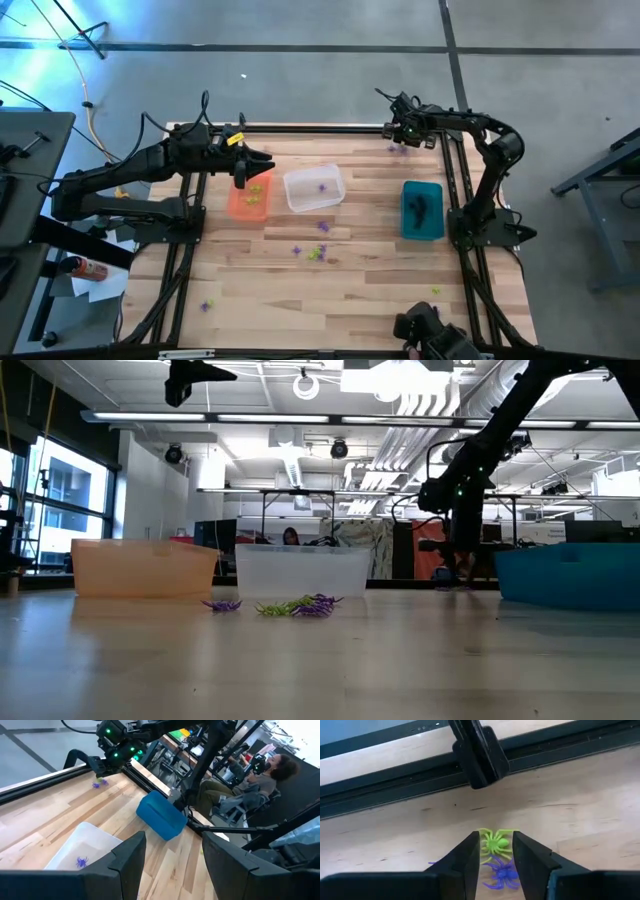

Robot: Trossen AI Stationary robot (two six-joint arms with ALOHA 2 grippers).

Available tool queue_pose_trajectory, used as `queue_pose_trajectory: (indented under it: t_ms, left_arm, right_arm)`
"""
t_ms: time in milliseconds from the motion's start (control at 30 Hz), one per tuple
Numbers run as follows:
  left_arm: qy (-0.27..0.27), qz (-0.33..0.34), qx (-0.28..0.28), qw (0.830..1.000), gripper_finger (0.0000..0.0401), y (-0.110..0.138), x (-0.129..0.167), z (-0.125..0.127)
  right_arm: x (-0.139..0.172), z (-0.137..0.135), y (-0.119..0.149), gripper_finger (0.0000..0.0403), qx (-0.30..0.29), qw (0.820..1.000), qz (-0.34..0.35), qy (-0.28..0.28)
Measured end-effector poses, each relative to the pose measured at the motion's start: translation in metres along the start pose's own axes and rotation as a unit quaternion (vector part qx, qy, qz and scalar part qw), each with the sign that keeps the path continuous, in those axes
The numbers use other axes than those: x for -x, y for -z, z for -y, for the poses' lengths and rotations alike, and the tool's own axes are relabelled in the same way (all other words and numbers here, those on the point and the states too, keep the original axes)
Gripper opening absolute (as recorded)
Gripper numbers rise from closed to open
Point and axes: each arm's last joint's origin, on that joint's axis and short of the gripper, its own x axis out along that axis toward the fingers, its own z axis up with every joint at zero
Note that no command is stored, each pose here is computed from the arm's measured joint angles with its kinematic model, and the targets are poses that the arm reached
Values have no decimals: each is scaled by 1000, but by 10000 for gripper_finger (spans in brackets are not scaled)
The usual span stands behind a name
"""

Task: Sort Halloween decoration
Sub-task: Put the green spider toy into the orange bin

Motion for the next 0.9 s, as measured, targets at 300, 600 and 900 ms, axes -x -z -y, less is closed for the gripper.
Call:
queue_pose_trajectory:
  t_ms: [300, 600, 900]
  left_arm:
    - [0, 0, 0, 1000, 184, 0, 0, 0]
    - [0, 0, 11, 1000, 184, 0, 0, 0]
    - [0, 0, 10, 1000, 184, 0, 0, 0]
  right_arm:
    - [-5, 1, -2, 68, 21, 1000, 6, 8]
    - [-7, -1, -4, 5, 49, 999, 23, 10]
    - [25, -5, -5, 0, 100, 993, 58, -25]
